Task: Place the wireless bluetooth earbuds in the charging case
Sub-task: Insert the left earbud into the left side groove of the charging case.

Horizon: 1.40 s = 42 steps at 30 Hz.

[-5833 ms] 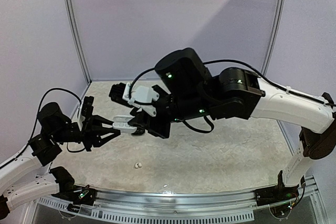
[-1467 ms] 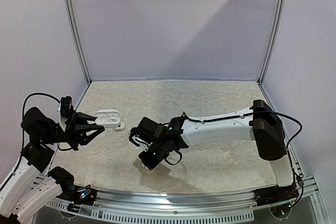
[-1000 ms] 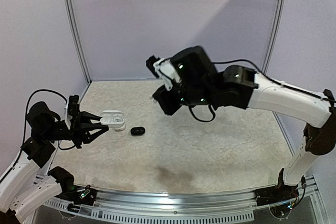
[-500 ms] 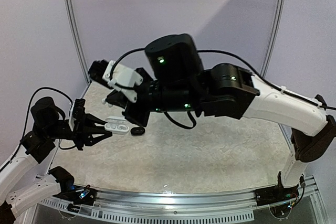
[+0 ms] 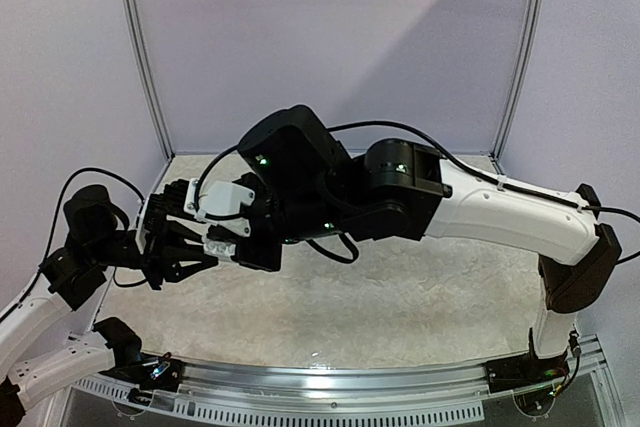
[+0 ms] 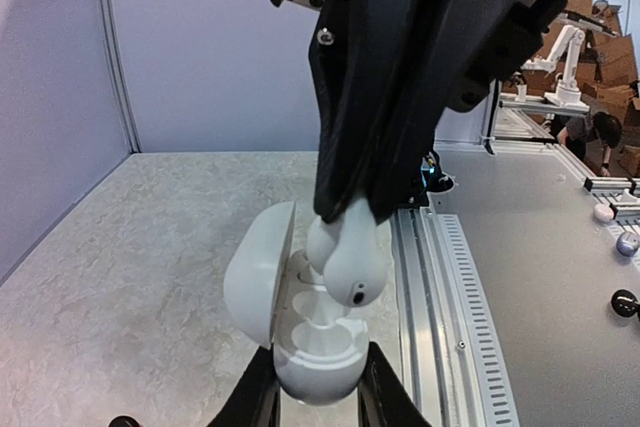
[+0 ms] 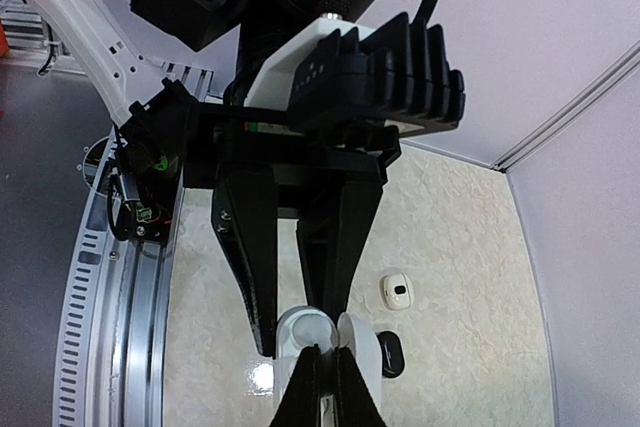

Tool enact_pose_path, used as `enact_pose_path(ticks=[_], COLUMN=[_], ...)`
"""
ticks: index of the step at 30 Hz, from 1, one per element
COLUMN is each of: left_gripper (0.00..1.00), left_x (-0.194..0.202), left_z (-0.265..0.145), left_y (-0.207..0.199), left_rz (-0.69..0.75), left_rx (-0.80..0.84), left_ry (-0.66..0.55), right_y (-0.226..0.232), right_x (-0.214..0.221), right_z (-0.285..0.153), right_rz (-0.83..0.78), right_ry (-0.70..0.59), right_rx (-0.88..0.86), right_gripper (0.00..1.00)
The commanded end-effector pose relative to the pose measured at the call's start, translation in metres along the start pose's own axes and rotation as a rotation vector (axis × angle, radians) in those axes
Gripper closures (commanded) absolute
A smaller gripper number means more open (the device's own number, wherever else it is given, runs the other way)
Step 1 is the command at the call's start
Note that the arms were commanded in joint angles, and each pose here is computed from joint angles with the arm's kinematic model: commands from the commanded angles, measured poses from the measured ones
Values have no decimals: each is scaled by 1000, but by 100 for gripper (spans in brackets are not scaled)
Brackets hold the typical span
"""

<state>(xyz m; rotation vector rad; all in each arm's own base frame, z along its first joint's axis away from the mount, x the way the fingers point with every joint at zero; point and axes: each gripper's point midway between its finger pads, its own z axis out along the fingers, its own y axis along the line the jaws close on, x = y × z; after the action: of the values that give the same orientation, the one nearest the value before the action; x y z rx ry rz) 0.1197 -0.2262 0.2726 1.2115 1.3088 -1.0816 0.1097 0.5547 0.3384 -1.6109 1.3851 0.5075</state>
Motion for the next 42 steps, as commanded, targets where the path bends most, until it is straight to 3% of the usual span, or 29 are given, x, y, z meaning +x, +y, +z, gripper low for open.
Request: enact_pose_path(ticks=[1, 27, 38, 42], left_gripper=[100, 100, 100, 100], left_x=[-8, -16, -17, -15], left_z=[1, 4, 3, 4], left_y=[-1, -4, -5, -5], left_rz=[21, 16, 23, 18], left_rx=[-1, 10, 12, 15], left_ry=[-3, -35, -39, -35], right_y=[8, 14, 19, 16], right_x=[10, 48, 57, 52], right_z=[6, 26, 31, 29], right_rz=[-18, -75, -96, -89], right_ry=[46, 181, 211, 198], right_rx=[-18, -10, -29, -17], right_gripper=[100, 100, 84, 82])
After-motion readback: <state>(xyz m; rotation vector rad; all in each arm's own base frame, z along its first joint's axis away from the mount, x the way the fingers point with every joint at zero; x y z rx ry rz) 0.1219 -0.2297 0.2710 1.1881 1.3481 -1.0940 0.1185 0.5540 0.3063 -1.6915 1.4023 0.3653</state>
